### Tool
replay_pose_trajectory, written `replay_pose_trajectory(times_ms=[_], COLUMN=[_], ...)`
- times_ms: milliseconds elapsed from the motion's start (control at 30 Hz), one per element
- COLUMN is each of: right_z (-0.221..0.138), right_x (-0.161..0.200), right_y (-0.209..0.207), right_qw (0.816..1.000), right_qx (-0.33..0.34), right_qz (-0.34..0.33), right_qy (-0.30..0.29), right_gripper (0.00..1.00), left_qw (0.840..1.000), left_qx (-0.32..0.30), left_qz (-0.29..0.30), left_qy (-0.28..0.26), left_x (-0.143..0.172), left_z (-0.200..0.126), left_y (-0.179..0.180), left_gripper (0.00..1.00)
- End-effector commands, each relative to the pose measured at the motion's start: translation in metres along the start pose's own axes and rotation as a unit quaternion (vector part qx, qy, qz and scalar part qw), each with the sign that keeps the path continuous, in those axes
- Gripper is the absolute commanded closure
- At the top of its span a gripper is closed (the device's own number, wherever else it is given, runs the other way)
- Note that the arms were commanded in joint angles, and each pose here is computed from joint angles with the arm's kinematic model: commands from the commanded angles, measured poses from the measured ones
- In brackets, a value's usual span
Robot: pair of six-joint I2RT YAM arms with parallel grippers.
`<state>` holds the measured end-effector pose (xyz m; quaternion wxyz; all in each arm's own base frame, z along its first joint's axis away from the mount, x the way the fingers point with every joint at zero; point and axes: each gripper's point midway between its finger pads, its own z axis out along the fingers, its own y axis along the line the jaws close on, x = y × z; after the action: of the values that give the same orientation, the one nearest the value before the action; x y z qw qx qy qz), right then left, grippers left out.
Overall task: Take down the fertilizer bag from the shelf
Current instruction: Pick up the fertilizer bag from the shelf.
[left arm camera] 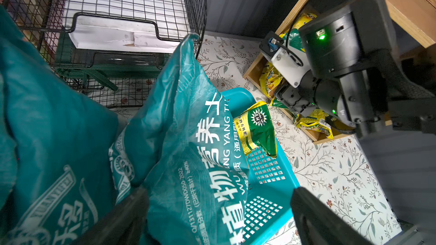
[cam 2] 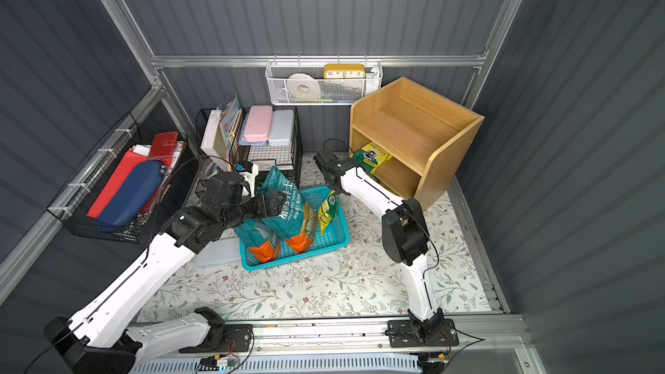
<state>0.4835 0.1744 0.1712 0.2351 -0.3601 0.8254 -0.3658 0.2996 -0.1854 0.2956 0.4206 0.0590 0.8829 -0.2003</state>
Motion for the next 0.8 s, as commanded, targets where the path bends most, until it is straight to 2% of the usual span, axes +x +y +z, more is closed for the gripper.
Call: replay_pose_trajectory(times_ms=[0, 133, 367, 767], right_z=[-0.012, -0.008, 0.011, 0.042], right_x=[-0.016, -0.019, -0.01, 0.001], right_y=[-0.038, -0.045, -0.061, -0.03], right_qw=[0.998, 0.998, 0.998, 0.998], right_qx=[0.053, 0.06, 0.04, -0.011], right_qz=[0.02, 0.021, 0.054, 0.059], right_qy=[-0.022, -0.027, -0.016, 0.005], right_gripper=[0.27, 0.22, 0.22, 0.23], left_qw=[1.0, 1.0, 1.0, 1.0], left_qx=[0.003, 0.003, 0.002, 0.002], left_qz=[-0.003, -0.003, -0.003, -0.003], left_qy=[-0.013, -0.012, -0.013, -0.016], left_x=[-0.008, -0.007, -0.007, -0.009], left_z=[-0.012, -0.012, -0.013, -0.014], left_y=[-0.003, -0.002, -0.001, -0.002], left_gripper=[0.01, 0.01, 0.01, 0.01])
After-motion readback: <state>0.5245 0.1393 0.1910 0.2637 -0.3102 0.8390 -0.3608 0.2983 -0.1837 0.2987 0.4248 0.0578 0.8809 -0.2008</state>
